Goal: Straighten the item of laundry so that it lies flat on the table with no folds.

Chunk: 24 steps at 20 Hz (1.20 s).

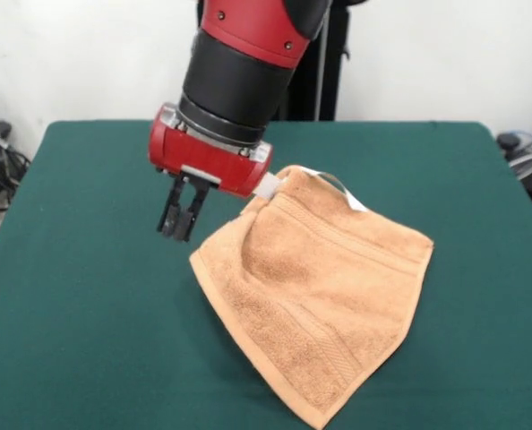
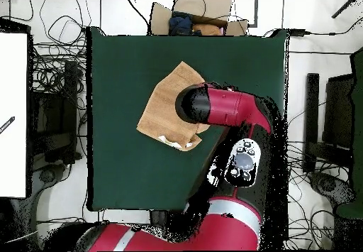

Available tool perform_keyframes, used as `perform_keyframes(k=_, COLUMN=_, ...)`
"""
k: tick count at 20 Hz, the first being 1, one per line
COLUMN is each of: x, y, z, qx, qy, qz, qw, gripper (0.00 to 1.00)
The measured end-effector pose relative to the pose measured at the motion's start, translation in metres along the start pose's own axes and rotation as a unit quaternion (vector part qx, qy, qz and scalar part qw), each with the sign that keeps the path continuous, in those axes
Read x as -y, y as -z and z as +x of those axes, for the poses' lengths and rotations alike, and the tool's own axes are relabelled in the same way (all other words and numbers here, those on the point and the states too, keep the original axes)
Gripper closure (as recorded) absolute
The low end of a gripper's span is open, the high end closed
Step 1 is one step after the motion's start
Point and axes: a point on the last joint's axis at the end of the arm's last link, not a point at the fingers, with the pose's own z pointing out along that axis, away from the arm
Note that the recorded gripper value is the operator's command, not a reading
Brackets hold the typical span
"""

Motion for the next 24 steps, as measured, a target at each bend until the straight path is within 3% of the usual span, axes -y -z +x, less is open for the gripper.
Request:
perform_keyframes(k=8, x=-0.007, y=-0.005, z=-0.002, qx=-0.002, qy=-0.016, qz=-0.033, qw=0.9993, gripper=1.0)
perform_keyframes(k=12, x=-0.015, y=-0.013, z=0.003, qx=-0.011, qy=-0.034, qz=-0.068, qw=0.997, gripper=1.0)
perform_keyframes(k=14, x=-0.02, y=-0.021, z=0.009, qx=-0.022, qy=-0.051, qz=-0.101, qw=0.9933, gripper=1.0)
perform_keyframes(k=18, x=-0.026, y=-0.03, z=0.02, qx=-0.039, qy=-0.07, qz=-0.141, qw=0.9868, gripper=1.0)
perform_keyframes(k=24, x=-0.039, y=-0.029, z=0.028, qx=-0.049, qy=-0.074, qz=-0.165, qw=0.9823, gripper=1.0)
